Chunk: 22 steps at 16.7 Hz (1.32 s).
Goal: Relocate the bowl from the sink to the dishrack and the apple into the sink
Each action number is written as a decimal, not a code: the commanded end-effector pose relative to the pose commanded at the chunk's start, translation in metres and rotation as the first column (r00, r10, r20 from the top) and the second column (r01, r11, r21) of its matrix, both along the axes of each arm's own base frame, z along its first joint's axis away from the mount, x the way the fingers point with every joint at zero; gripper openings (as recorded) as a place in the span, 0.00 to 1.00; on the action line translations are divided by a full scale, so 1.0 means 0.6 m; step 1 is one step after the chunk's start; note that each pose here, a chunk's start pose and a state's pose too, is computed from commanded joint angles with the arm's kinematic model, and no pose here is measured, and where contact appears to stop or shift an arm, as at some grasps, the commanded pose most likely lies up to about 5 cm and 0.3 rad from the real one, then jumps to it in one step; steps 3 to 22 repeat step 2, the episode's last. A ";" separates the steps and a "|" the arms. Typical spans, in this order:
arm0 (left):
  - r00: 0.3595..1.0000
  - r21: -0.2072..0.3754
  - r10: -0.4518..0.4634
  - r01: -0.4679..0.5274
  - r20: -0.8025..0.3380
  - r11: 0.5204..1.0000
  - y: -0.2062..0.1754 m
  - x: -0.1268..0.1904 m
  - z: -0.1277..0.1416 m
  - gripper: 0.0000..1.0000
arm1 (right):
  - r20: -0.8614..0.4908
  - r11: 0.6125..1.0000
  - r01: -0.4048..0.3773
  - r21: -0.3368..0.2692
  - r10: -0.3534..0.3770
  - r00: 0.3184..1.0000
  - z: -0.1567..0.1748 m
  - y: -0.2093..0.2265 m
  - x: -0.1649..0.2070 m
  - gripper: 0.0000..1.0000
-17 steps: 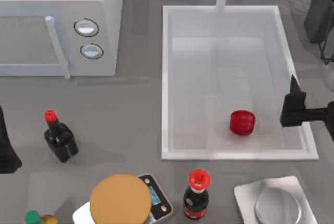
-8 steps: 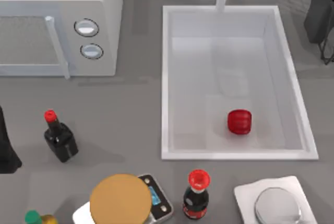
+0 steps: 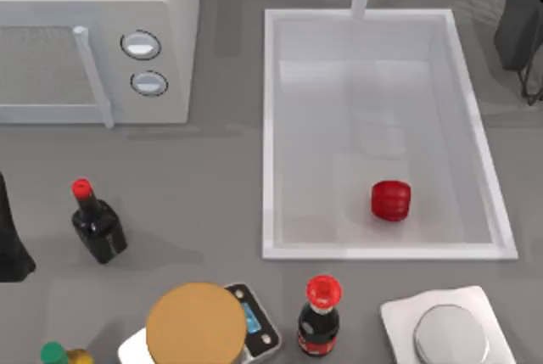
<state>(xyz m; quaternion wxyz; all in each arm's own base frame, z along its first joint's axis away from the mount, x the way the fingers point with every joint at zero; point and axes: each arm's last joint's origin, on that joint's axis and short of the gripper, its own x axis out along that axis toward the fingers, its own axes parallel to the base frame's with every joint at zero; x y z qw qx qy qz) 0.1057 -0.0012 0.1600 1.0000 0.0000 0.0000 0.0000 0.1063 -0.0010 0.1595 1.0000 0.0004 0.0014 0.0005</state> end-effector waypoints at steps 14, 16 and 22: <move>1.000 0.000 0.000 0.000 0.000 1.000 0.000 0.000 0.000 1.00 | 0.003 1.000 0.001 -0.001 -0.001 1.000 0.001 0.000 -0.001 1.00; 1.000 0.000 0.000 0.000 0.000 1.000 0.000 0.000 0.000 1.00 | 0.003 1.000 0.001 -0.001 -0.001 1.000 0.001 0.000 -0.001 1.00; 1.000 0.000 0.000 0.000 0.000 1.000 0.000 0.000 0.000 1.00 | 0.003 1.000 0.001 -0.001 -0.001 1.000 0.001 0.000 -0.001 1.00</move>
